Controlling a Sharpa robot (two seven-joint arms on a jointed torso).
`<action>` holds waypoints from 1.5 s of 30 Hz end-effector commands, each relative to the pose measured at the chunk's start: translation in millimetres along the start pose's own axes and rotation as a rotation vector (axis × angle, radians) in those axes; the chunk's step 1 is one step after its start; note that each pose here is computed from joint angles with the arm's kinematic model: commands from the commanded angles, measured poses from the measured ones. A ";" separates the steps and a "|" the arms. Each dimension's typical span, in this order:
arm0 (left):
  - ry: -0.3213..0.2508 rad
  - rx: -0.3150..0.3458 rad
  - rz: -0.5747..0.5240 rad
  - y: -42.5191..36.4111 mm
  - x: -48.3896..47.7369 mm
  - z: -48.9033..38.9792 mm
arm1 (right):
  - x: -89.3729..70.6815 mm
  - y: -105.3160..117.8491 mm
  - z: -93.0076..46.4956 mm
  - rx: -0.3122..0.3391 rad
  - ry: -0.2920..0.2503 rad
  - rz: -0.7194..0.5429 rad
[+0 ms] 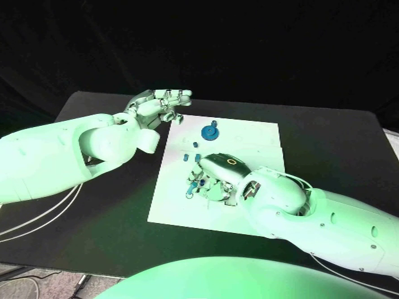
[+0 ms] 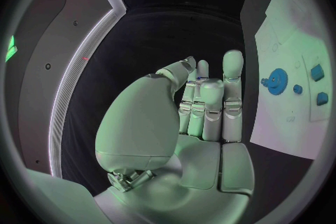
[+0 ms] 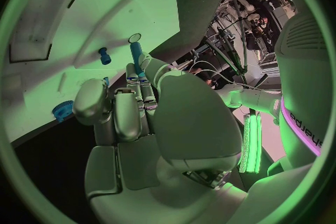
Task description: Assemble the parts on the task board
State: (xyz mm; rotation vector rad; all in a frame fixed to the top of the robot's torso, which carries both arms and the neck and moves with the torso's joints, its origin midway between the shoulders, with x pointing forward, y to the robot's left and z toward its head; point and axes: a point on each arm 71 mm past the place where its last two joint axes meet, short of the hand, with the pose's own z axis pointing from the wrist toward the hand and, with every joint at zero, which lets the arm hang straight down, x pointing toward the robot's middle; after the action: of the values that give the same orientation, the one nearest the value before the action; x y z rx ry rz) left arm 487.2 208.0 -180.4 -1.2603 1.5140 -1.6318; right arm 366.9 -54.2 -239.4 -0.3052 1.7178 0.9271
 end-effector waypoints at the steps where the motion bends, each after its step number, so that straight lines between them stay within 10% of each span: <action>1: 0.023 0.006 -0.003 -0.6 3.0 0.3 | 4.2 1.5 0.7 -0.015 0.029 -0.018; 33: 0.026 0.001 -0.004 -0.2 3.7 0.6 | 21.3 7.1 7.6 0.001 0.099 -0.114; 45: 0.026 -0.002 -0.004 -0.3 2.3 -0.1 | 8.2 8.0 -3.6 -0.020 -0.042 -0.057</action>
State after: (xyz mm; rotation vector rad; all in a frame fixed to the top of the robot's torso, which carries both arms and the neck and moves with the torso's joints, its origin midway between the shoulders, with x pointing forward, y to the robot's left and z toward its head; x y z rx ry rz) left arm 487.1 208.0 -180.7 -1.2615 1.5203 -1.6323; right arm 357.4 -47.3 -249.8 -0.3900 1.7233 0.8748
